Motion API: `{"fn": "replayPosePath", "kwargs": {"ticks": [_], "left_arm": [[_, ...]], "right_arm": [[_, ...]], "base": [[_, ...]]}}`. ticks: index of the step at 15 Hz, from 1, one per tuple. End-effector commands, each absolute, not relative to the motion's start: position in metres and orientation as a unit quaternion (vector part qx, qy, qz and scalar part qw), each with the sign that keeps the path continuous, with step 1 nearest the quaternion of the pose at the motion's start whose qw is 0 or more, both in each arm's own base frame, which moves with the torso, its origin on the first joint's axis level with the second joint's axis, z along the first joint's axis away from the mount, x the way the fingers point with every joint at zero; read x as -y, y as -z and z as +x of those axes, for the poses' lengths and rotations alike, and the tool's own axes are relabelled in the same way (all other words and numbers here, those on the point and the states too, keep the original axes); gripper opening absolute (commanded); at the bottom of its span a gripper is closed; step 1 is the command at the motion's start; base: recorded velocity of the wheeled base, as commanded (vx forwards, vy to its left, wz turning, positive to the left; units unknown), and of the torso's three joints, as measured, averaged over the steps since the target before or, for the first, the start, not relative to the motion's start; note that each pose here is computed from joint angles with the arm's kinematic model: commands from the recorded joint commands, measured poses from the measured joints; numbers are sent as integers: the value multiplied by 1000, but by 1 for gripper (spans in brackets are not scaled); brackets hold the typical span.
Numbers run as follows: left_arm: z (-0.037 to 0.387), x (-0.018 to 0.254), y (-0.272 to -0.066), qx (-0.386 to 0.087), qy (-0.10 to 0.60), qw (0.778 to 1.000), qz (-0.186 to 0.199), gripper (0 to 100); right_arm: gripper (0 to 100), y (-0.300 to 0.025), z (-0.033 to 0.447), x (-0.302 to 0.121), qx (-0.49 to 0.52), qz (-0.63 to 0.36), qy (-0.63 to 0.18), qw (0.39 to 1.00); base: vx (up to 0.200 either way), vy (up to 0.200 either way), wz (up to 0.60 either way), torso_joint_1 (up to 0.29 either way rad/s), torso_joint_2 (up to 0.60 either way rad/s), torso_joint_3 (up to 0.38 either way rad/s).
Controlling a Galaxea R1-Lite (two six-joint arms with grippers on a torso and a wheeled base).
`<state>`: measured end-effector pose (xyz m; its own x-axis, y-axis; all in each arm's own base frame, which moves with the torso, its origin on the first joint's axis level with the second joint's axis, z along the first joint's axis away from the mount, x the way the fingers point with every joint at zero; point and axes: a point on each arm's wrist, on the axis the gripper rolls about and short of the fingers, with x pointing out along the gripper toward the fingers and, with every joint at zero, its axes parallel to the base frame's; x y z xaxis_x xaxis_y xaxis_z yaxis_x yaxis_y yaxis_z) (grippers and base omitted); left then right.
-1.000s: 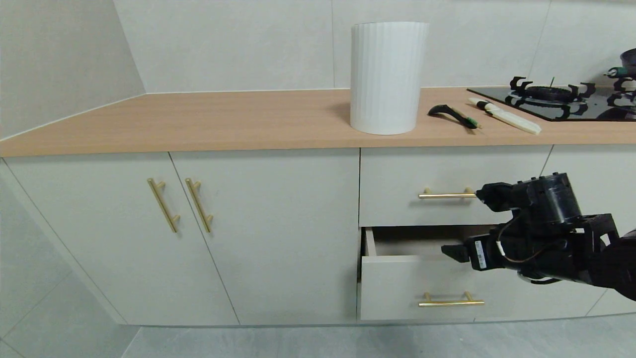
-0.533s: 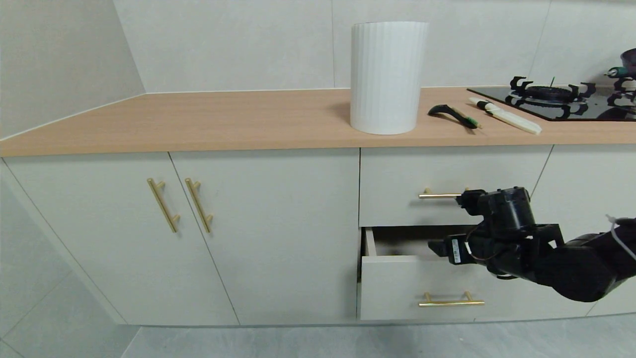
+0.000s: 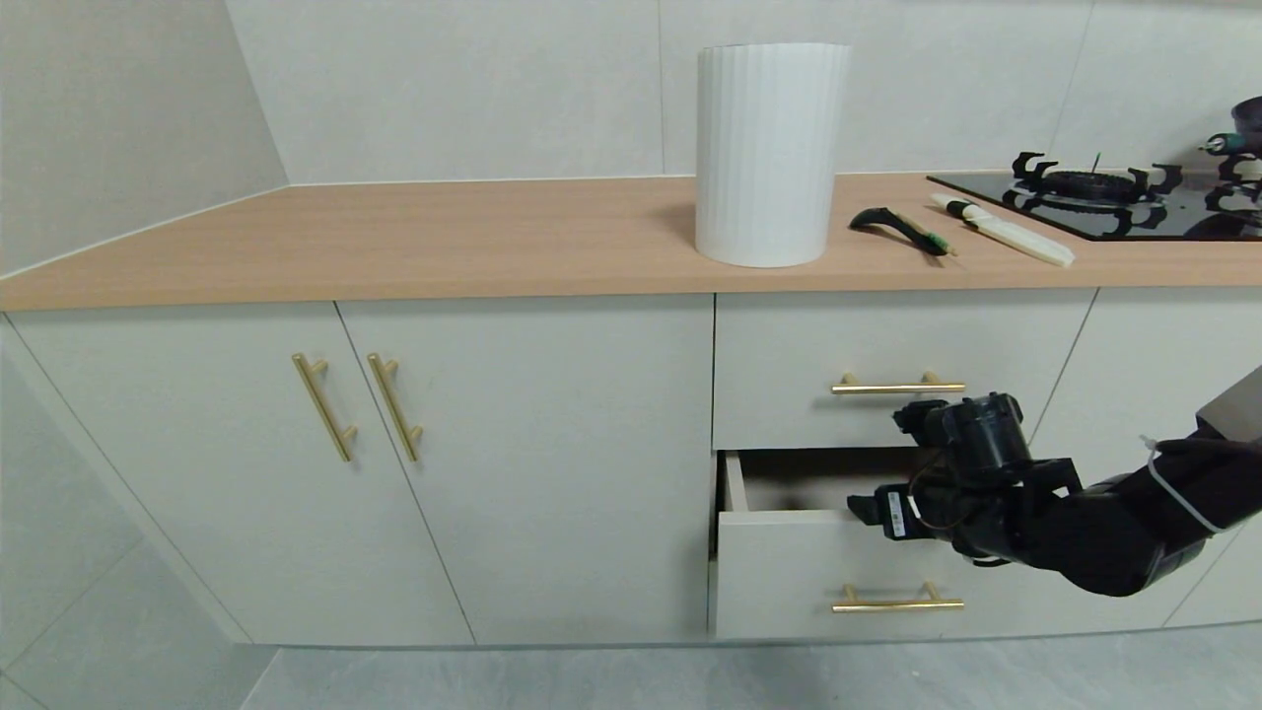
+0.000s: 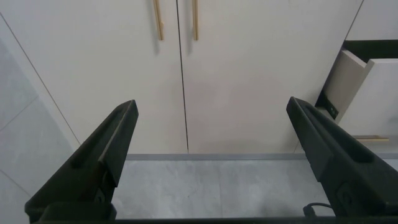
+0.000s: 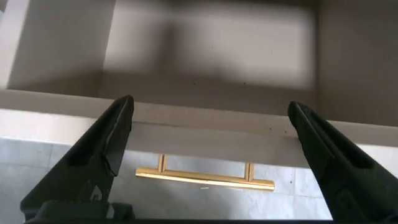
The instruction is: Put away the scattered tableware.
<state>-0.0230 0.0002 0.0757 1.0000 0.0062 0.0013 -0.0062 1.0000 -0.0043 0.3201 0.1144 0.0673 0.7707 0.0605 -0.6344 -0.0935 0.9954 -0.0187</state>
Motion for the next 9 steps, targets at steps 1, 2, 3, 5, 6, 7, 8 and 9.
{"fn": "replayPosePath", "kwargs": {"ticks": [1,2,3,5,6,7,8,9], "left_arm": [[-23,0,-76,0,-3,1000,-2,100],[-23,0,-76,0,-3,1000,-2,100],[-23,0,-76,0,-3,1000,-2,100],[-23,0,-76,0,-3,1000,-2,100],[-23,0,-76,0,-3,1000,-2,100],[-23,0,-76,0,-3,1000,-2,100],[-23,0,-76,0,-3,1000,-2,100],[-23,0,-76,0,-3,1000,-2,100]], "right_arm": [[100,-68,318,-114,-346,-28,-43,937],[100,-68,316,-114,-351,-29,-43,935],[100,-68,316,-114,-353,-31,-43,934],[100,-72,312,-112,-360,-33,-44,931],[100,-76,309,-112,-367,-36,-45,928],[100,-82,304,-111,-376,-37,-50,925],[100,-84,303,-110,-379,-36,-53,923],[100,-89,298,-110,-389,-36,-63,918]], "base": [[0,0,0,0,0,0],[0,0,0,0,0,0],[0,0,0,0,0,0],[0,0,0,0,0,0],[0,0,0,0,0,0],[0,0,0,0,0,0],[0,0,0,0,0,0],[0,0,0,0,0,0]]}}
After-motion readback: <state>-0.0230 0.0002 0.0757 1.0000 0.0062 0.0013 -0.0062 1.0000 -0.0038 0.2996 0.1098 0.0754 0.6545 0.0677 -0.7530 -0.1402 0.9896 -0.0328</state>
